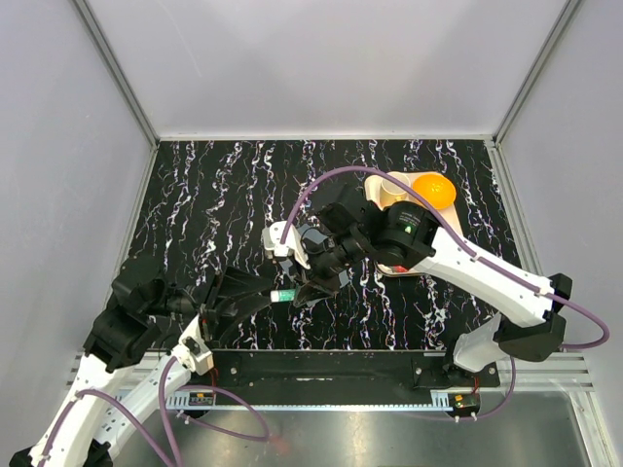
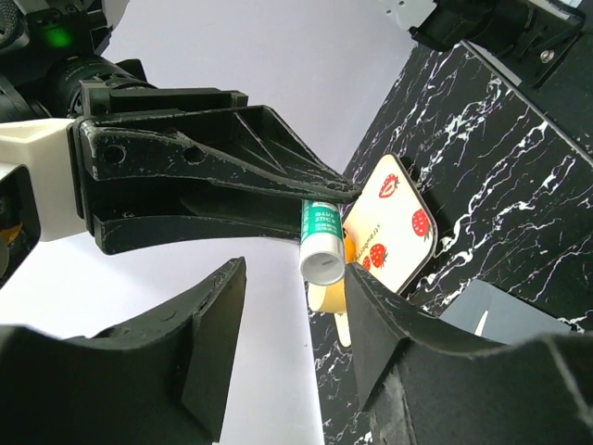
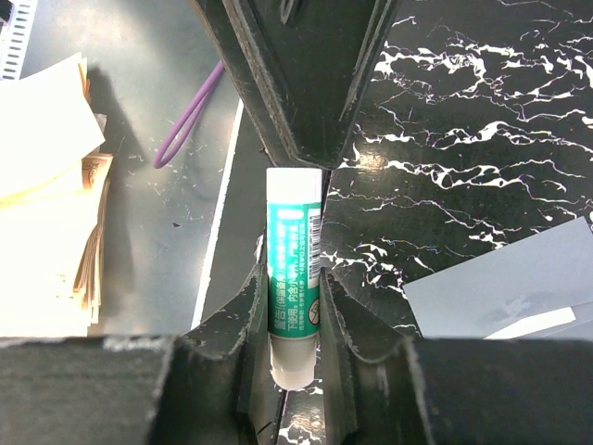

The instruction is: Place the letter into the envelope and seal it

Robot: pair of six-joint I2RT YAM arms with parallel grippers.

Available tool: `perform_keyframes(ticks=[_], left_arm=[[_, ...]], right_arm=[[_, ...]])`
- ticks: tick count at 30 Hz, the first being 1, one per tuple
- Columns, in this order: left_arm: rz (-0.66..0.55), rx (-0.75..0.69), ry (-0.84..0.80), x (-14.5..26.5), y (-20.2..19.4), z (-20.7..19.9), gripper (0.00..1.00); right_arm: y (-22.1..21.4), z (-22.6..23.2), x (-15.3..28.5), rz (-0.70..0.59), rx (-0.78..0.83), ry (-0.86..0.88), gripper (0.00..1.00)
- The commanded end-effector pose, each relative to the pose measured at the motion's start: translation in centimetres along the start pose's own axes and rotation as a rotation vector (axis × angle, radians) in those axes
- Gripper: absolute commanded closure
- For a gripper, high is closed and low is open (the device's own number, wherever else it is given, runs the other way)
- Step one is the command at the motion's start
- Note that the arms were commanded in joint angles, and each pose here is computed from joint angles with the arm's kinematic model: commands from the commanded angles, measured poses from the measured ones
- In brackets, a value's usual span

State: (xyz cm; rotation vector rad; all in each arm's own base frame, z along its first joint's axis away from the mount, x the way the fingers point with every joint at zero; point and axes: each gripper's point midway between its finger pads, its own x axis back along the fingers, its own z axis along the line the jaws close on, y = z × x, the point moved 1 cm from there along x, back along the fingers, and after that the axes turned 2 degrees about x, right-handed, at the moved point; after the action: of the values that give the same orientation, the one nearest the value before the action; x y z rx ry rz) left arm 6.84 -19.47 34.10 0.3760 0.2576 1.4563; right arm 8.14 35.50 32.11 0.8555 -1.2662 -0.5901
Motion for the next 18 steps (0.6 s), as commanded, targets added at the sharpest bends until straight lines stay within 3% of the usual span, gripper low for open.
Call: perform_keyframes(ticks=[1,12,18], left_arm=[[-0.086,-0.089,-0.001,-0.3,1.7,1.5,0.48],[-0.090,-0.016,-0.075,-0.7,0.9,-0.1,0.50],[-0.067,-0.003,-0.091,-1.2,-0.4,0.0,0.62]], right_arm=[[0.6,0.4,-0.3,-0.018,-0.015,0.038,1.00],[0.6,0.1,-0.2,-0.026,-0.044,0.027,1.00],[1.5,-0.1,-0.8,-0.057,-0.087,0.052,1.00]])
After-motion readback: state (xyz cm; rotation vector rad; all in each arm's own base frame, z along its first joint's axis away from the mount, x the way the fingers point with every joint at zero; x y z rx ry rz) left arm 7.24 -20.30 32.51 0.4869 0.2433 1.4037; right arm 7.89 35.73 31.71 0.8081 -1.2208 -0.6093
